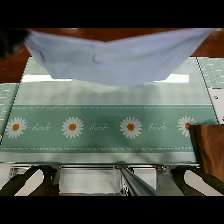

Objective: Fold the shirts.

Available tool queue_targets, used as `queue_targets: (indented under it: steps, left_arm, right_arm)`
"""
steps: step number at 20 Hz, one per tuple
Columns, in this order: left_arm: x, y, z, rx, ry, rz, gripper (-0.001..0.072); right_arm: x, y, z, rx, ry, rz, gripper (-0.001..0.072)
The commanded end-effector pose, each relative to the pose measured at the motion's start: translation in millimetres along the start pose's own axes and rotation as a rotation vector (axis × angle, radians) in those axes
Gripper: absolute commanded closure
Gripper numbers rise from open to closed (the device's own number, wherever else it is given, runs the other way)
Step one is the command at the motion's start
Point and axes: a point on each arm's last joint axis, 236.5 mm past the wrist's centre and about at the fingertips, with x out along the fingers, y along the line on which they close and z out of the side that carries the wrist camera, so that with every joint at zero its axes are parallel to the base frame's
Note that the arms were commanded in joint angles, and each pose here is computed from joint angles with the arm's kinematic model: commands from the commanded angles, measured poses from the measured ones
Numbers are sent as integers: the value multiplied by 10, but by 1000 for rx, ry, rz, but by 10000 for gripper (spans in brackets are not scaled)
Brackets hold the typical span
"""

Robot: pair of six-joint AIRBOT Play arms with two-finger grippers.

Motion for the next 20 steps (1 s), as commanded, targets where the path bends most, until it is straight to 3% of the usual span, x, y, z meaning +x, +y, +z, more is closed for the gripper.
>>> queue_targets:
  steps: [1,6,10,12,16,20]
  left_arm:
    - [-564,-788,659,261,-109,107,672]
    - [-1706,-1458,928,577,-265,429,672]
    - [-2475,-1868,773,668,-427,561,672]
    - [-2675,-1988,629,693,-452,557,672]
    - [-2642,-1618,410,645,-326,586,672]
    - [-1932,-910,228,573,-107,610,672]
  right_arm:
    - [-1214,716,620,-209,-298,-83,693]
    - [-2277,1182,388,-320,-442,-197,693]
    - [-2652,1252,-8,-328,-415,-270,693]
    - [-2771,1252,-154,-324,-403,-299,693]
    - [-2759,1215,-360,-307,-334,-309,693]
    - [-2090,1058,-702,-254,-106,-181,693]
